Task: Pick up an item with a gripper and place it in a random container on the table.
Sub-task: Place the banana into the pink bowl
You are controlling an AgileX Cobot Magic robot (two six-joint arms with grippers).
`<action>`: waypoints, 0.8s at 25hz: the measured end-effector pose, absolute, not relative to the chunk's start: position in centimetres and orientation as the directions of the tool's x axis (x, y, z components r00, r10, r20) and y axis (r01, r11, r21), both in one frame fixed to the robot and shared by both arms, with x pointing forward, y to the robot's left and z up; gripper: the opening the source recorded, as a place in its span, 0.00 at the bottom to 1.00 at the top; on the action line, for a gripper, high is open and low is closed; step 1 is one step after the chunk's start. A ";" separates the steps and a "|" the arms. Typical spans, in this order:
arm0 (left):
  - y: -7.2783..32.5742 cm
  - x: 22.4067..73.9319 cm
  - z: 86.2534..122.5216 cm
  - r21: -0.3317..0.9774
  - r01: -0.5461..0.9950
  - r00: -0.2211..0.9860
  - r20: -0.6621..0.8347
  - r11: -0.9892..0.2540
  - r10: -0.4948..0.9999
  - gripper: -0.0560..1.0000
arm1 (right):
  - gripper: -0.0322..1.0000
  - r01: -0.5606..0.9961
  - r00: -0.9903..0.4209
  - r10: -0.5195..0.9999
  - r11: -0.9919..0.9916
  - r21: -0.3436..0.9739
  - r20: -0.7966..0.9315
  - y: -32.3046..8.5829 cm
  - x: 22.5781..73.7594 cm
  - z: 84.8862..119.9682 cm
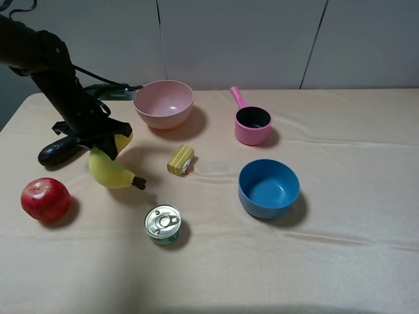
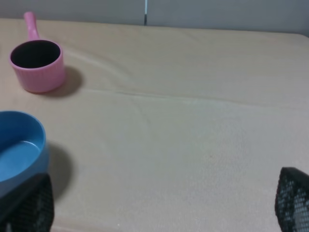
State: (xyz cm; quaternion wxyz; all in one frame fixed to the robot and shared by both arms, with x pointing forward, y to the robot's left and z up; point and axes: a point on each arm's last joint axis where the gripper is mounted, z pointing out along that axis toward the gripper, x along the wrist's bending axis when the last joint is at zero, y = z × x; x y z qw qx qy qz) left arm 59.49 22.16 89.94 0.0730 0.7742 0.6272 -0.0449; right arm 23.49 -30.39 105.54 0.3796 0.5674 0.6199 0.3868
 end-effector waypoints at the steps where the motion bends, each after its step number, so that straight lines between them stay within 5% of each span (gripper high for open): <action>1: 22.1 59.6 90.1 0.053 0.977 0.211 -0.163 -0.205 0.964 0.23 | 0.70 0.410 -0.068 0.997 0.057 0.910 -0.032 -30.4 23.5 105.5; 12: 21.6 60.7 93.3 -0.024 0.974 0.218 -0.195 -0.227 0.956 0.23 | 0.70 0.410 -0.068 0.997 0.057 0.910 -0.032 -30.4 23.5 105.5; 20: 19.9 62.4 96.9 0.042 0.960 0.279 -0.196 -0.276 0.940 0.23 | 0.70 0.410 -0.068 0.997 0.057 0.910 -0.032 -30.4 23.5 105.5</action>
